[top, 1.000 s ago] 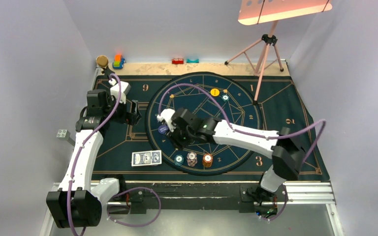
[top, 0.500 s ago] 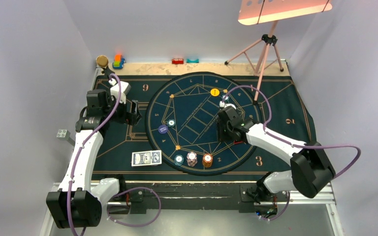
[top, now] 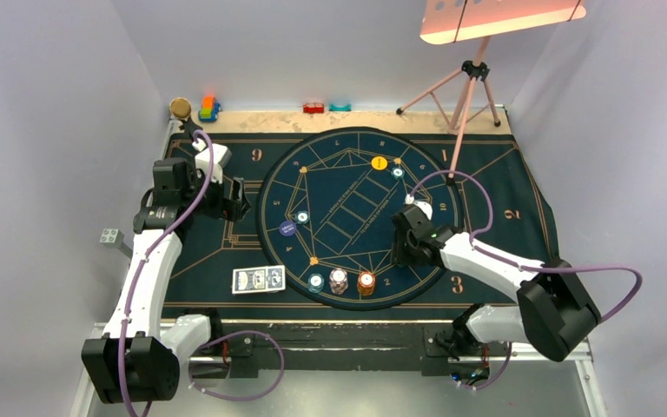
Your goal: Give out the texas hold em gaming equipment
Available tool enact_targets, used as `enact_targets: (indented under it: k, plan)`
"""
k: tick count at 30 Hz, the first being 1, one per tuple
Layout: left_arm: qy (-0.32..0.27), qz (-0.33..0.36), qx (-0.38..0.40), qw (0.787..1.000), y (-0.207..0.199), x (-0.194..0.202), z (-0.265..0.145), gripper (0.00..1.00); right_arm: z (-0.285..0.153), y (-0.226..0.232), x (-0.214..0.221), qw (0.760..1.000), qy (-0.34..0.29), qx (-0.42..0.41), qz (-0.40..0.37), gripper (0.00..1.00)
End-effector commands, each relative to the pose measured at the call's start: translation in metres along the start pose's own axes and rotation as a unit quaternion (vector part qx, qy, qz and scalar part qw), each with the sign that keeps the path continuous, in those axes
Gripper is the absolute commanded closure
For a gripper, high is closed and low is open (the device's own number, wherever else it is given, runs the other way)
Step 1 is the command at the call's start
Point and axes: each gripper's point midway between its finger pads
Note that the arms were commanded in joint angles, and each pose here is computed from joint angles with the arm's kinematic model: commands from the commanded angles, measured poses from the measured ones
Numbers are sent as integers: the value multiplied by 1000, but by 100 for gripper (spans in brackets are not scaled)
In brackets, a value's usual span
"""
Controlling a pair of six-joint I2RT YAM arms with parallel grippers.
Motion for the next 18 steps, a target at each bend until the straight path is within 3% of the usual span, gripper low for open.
enact_targets:
  k: [1,2,3,7,9,13,18]
  plan:
    - [-10,3,4,1000,0,-4,-2,0,1,-6,-4,999,-20,17,34,100]
    - [-10,4,4,1000,0,-5,-2,0,1,-7,-3,999,-16,21,37,100]
    - [-10,3,4,1000,0,-5,-2,0,2,-7,-1,999,-12,26,39,94]
    - [-10,3,6,1000,-1,-5,-2,0,0,-6,-3,998,-9,31,44,45]
    - [-11,4,7,1000,-1,-5,-2,0,-4,-2,-10,999,-18,25,34,32]
    - [-11,4,7,1000,-1,-5,-3,0,-23,15,-33,999,-46,-6,0,21]
    - [-13,5,8,1000,-1,-6,-3,0,-62,53,-60,991,-81,-89,-55,18]
Point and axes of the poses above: each gripper's point midway between its finger pads, its own z axis out along the fingers, its own y axis along the line the jaws close on, x = y × z, and after that the axes turned 11 degrees about z, right-handed
